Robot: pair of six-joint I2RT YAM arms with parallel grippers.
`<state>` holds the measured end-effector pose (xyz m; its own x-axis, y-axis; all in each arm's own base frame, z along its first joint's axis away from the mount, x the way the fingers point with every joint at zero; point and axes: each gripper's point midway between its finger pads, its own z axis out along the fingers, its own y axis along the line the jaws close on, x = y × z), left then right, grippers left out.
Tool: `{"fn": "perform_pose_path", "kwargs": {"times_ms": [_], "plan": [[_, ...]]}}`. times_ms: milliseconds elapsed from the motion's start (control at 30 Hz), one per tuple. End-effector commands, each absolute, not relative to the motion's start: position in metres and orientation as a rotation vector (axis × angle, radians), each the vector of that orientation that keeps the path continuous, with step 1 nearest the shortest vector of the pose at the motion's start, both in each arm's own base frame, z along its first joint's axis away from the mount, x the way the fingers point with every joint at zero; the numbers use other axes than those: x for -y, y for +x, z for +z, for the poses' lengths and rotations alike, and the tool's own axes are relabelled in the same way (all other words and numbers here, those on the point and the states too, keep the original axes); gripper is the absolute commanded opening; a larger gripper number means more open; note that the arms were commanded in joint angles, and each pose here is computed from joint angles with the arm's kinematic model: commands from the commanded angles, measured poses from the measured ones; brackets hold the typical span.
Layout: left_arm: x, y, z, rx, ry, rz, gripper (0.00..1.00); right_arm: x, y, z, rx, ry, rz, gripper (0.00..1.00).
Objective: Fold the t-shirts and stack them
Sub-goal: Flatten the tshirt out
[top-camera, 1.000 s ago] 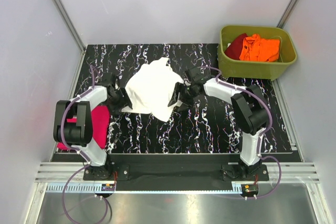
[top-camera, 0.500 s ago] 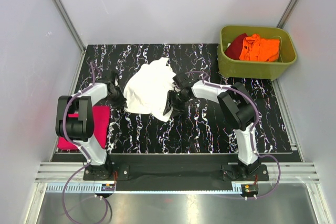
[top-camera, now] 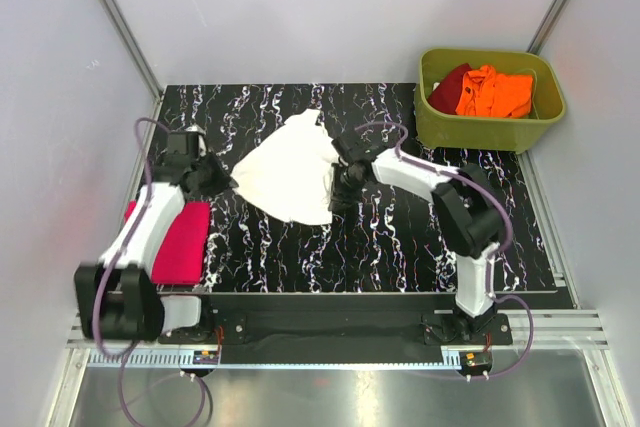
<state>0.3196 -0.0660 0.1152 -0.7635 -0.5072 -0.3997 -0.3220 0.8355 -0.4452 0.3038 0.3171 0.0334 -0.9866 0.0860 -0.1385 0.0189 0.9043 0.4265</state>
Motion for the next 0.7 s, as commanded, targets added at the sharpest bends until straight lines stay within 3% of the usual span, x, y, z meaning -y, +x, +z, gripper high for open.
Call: {"fn": "perform_pose_path", "kwargs": {"times_ms": [0, 200, 667], "plan": [[0.074, 0.315, 0.196, -2.269, -0.542, -0.602, 0.0, -0.31, 0.335, 0.153, -2.583, -0.028, 0.651, 0.0], [0.072, 0.294, 0.314, -1.968, -0.379, -0.624, 0.0, -0.288, 0.33, 0.287, -2.23, -0.028, 0.756, 0.0], [0.097, 0.223, 0.552, -1.446, -0.019, -0.768, 0.0, -0.243, 0.266, 0.518, -1.609, -0.103, 0.998, 0.0]]}}
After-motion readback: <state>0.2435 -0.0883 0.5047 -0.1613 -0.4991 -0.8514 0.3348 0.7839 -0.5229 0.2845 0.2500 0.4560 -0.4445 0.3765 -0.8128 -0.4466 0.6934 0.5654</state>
